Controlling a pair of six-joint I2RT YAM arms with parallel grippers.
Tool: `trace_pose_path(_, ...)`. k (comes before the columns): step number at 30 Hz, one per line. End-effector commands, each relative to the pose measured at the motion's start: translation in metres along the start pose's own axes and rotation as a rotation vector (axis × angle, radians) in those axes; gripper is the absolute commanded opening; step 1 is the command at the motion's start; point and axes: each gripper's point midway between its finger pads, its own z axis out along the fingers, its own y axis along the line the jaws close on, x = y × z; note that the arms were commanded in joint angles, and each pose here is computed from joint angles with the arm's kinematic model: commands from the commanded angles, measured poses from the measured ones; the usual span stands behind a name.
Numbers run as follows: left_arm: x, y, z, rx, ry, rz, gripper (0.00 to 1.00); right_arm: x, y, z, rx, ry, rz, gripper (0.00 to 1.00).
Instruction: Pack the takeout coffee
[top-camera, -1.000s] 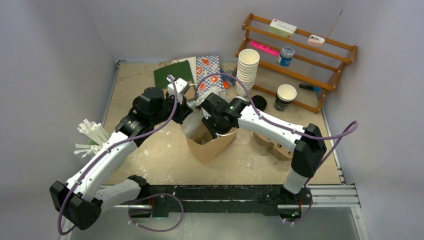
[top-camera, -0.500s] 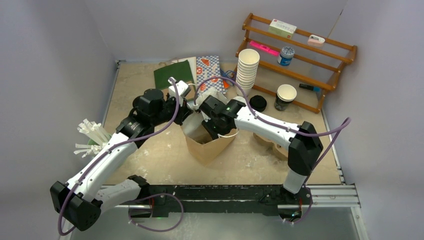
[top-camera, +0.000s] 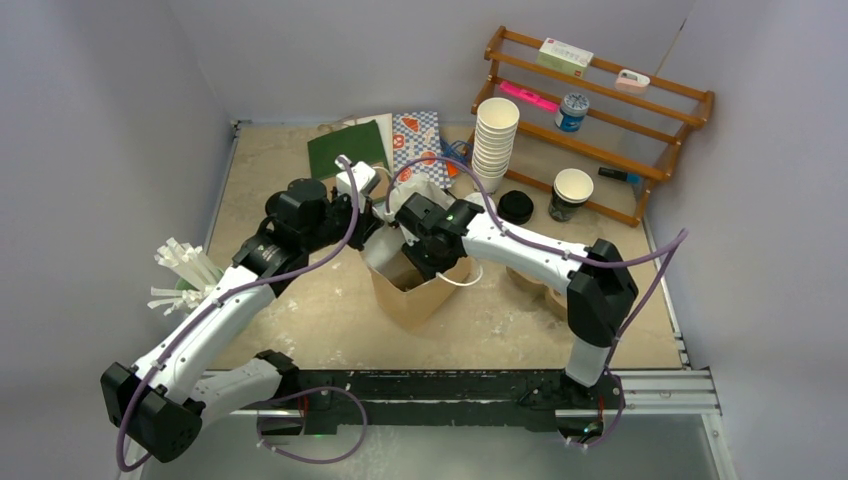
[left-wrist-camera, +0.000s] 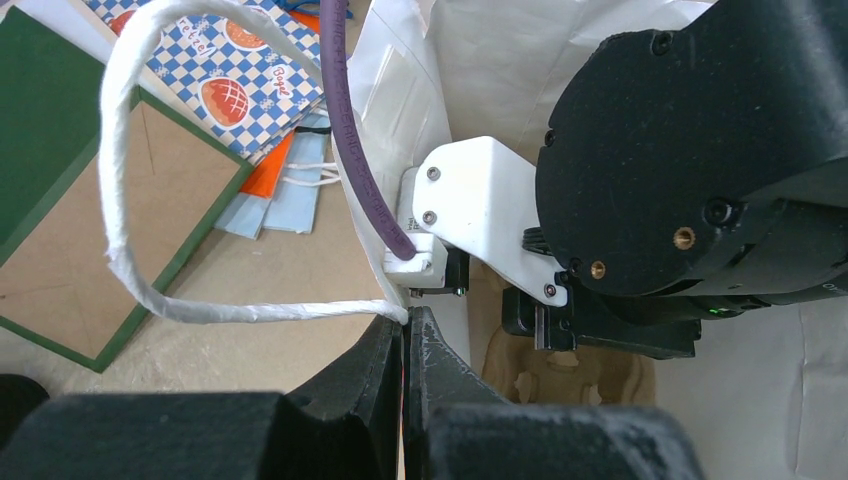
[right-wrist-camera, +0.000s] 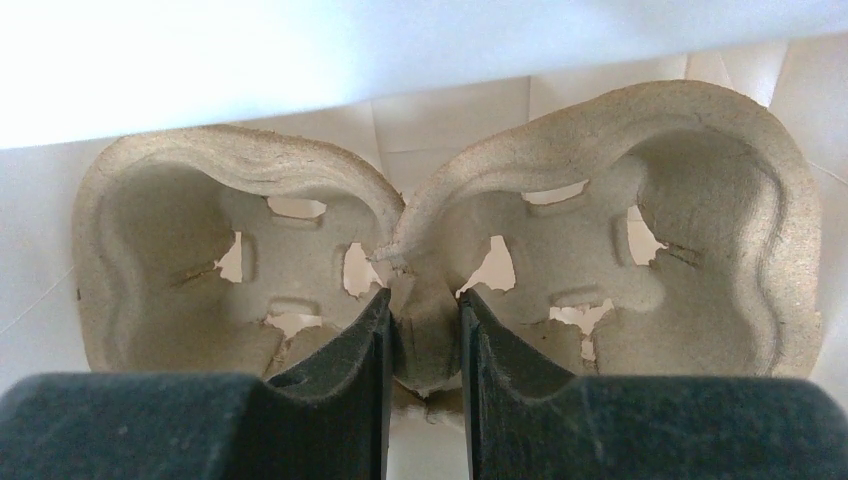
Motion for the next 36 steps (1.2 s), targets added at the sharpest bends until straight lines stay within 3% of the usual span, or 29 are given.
trace_pose_path(1,-0.043,-0.019,-0.013,0.078,-0.157,0.038,0.02,0.029,-0.002,0.012,0.014,0.143,-0.019,0.09)
trace_pose_path(10,-0.047,-0.016,-0.017,0.058,-0.172,0.043,0.05,0.039,-0.009,0.008,0.051,0.172,-0.007,0.09)
trace_pose_path(21,-0.060,-0.015,-0.028,0.029,-0.204,0.014,0.38,0.048,-0.013,0.015,0.073,0.200,0.006,0.09)
trace_pose_path(25,-0.071,-0.010,-0.037,-0.009,-0.238,0.013,0.39,0.047,-0.013,0.015,0.073,0.184,0.007,0.09)
trace_pose_path(32,-0.074,0.012,-0.040,-0.139,-0.229,0.010,0.30,0.042,-0.012,0.013,0.067,0.148,0.010,0.08)
trace_pose_path(36,-0.072,0.033,-0.044,-0.261,-0.173,-0.026,0.38,0.038,-0.011,0.007,0.065,0.118,0.011,0.08)
